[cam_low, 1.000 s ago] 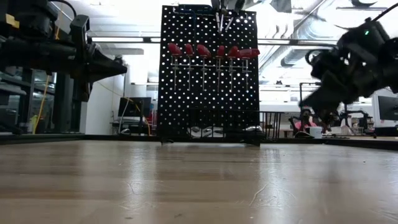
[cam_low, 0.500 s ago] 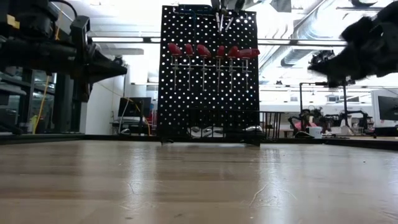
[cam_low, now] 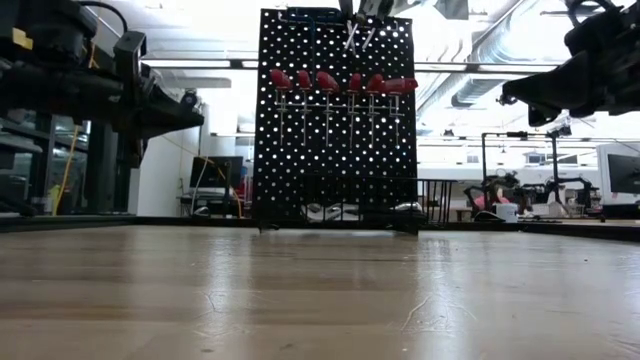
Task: Hang tools onto peg board
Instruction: Return to Home Position
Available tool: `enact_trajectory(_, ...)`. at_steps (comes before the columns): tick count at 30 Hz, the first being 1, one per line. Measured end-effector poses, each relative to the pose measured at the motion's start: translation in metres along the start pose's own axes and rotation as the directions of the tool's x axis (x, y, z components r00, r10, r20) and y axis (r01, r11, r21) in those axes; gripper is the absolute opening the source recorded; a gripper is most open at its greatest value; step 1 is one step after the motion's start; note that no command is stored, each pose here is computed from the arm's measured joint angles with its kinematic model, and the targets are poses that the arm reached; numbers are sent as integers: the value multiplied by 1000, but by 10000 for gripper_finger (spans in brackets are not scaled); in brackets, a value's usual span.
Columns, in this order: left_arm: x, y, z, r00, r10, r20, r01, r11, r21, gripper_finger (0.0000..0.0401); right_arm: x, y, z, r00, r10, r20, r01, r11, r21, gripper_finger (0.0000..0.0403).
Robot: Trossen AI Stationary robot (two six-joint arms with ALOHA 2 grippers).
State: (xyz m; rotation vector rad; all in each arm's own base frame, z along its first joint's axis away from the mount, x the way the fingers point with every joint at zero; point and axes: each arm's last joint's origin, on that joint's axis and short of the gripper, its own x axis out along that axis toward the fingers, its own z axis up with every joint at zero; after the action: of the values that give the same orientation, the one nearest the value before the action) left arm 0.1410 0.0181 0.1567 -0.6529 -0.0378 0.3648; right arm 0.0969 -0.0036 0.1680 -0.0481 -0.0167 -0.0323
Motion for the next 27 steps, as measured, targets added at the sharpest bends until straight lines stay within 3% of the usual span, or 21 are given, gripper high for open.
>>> enact_trajectory(5,0,1,-1,1000,9,-11,-9,1000,4,1,2,0,-2,1000,1,-24,0,999,49,0)
enact_trajectory(20,-4,2,-2,999,22,-36,-22,1000,13,1,2,0,-2,1000,1,-25,0,999,48,0)
enact_trajectory(22,-12,-1,2,1000,-14,-17,14,1000,5,1,2,0,-2,1000,1,-25,0,999,48,0)
enact_trajectory(27,-33,-2,9,994,-113,-8,112,966,232,1,2,0,-2,1000,1,-25,0,999,48,0)
